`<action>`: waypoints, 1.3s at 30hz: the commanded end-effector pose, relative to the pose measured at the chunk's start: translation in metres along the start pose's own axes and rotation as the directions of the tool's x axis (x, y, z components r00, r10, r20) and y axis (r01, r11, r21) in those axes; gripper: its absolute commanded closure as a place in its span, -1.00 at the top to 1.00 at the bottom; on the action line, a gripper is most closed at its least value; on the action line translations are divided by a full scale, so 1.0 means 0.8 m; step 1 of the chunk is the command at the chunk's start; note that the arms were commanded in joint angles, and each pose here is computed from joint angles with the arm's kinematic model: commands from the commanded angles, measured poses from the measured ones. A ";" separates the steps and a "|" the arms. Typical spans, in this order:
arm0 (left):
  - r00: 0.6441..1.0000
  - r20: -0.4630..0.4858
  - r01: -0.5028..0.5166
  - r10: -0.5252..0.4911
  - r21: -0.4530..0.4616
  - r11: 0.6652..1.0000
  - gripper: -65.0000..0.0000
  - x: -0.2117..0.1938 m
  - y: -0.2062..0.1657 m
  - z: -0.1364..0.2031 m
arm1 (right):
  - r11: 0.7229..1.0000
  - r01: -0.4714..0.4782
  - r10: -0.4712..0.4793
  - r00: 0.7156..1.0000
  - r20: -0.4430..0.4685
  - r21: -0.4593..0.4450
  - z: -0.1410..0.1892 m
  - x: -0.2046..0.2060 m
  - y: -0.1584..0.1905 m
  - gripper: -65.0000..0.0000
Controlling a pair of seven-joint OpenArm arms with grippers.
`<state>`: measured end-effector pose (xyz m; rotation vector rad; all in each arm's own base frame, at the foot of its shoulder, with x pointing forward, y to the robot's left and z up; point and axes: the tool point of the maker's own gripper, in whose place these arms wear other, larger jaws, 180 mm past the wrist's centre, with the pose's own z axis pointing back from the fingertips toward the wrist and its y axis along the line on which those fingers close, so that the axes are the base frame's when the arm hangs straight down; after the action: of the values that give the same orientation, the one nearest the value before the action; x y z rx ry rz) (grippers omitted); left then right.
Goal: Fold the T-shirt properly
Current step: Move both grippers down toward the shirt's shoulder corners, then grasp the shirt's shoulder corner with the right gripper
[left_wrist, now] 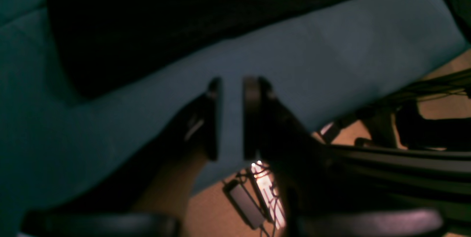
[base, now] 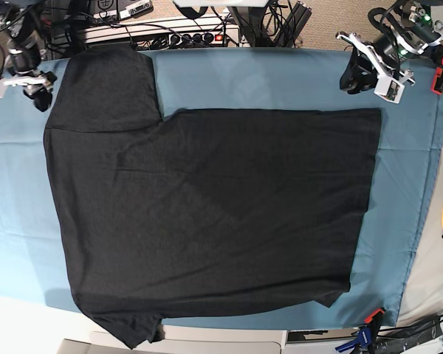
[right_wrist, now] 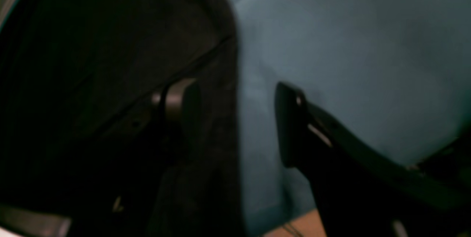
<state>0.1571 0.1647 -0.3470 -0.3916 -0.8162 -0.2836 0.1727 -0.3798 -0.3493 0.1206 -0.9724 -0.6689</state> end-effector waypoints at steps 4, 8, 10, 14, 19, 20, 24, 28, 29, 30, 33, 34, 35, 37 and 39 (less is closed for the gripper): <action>0.999 0.023 0.025 -0.025 -0.005 1.000 -0.66 0.010 -0.001 0.003 | 0.999 -0.012 0.014 0.998 0.069 -0.031 -0.007 0.051 -0.018 -0.01; 0.999 0.013 0.033 -0.033 0.002 0.999 -0.66 0.006 0.000 0.003 | 0.999 0.016 -0.007 0.986 0.164 -0.052 -0.006 0.094 -0.022 -0.01; 0.999 0.006 0.032 -0.032 0.003 0.999 -0.66 0.005 0.000 0.003 | 0.998 0.034 -0.025 0.983 0.183 -0.046 -0.008 0.098 -0.019 -0.01; 1.000 0.009 0.028 -0.028 0.001 1.000 -0.66 0.005 -0.001 0.003 | 0.994 0.108 -0.102 0.979 0.177 -0.027 -0.011 0.072 -0.015 -0.01; 1.000 0.020 0.006 -0.006 0.003 1.000 -0.66 0.004 -0.005 0.001 | 0.974 0.225 -0.219 0.964 0.151 -0.018 -0.013 0.022 -0.011 -0.01; 1.000 0.022 0.003 -0.003 0.002 1.000 -0.66 0.004 -0.006 0.000 | 0.970 0.242 -0.237 0.961 0.145 -0.020 -0.013 0.013 -0.011 -0.01; 0.999 0.037 0.002 -0.002 0.004 1.000 -0.66 0.008 -0.005 0.000 | 0.960 0.280 -0.275 0.953 0.130 -0.020 -0.013 -0.007 -0.007 -0.01; 0.999 0.045 0.003 -0.003 0.005 1.000 -0.66 0.010 -0.005 -0.001 | 0.971 0.239 -0.235 0.964 0.122 -0.026 -0.017 -0.004 -0.005 -0.01; 0.999 0.044 0.003 -0.003 0.005 1.000 -0.66 0.010 -0.005 -0.001 | 0.975 0.222 -0.217 0.969 0.121 -0.028 -0.018 -0.001 -0.004 -0.01; 0.999 0.044 0.003 -0.003 0.005 1.000 -0.66 0.010 -0.005 -0.001 | 0.978 0.205 -0.200 0.972 0.123 -0.029 -0.019 0.004 -0.004 -0.01; 0.999 0.044 0.003 -0.003 0.005 1.000 -0.66 0.010 -0.005 -0.001 | 0.988 0.150 -0.144 0.979 0.141 -0.032 -0.019 0.028 -0.008 -0.01; 0.999 0.044 0.003 -0.003 0.005 1.000 -0.66 0.010 -0.005 -0.001 | 0.992 0.120 -0.113 0.982 0.149 -0.037 -0.019 0.040 -0.010 -0.01; 0.999 0.044 0.003 -0.003 0.005 1.000 -0.66 0.010 -0.005 -0.001 | 0.995 0.086 -0.078 0.985 0.155 -0.044 -0.018 0.052 -0.011 -0.01; 0.999 0.044 0.002 -0.002 0.005 1.000 -0.66 0.010 -0.005 -0.001 | 0.998 0.016 -0.006 0.985 0.174 -0.057 -0.017 0.081 -0.014 -0.01; 0.999 0.045 0.002 -0.002 0.005 1.000 -0.66 0.010 -0.005 -0.001 | 0.996 -0.048 0.061 0.981 0.186 -0.073 -0.015 0.104 -0.015 -0.01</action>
<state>0.1580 0.1613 -0.3489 -0.3840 -0.8280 -0.2670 0.2030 -0.4360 -0.3150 -0.0205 -1.0833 -0.6945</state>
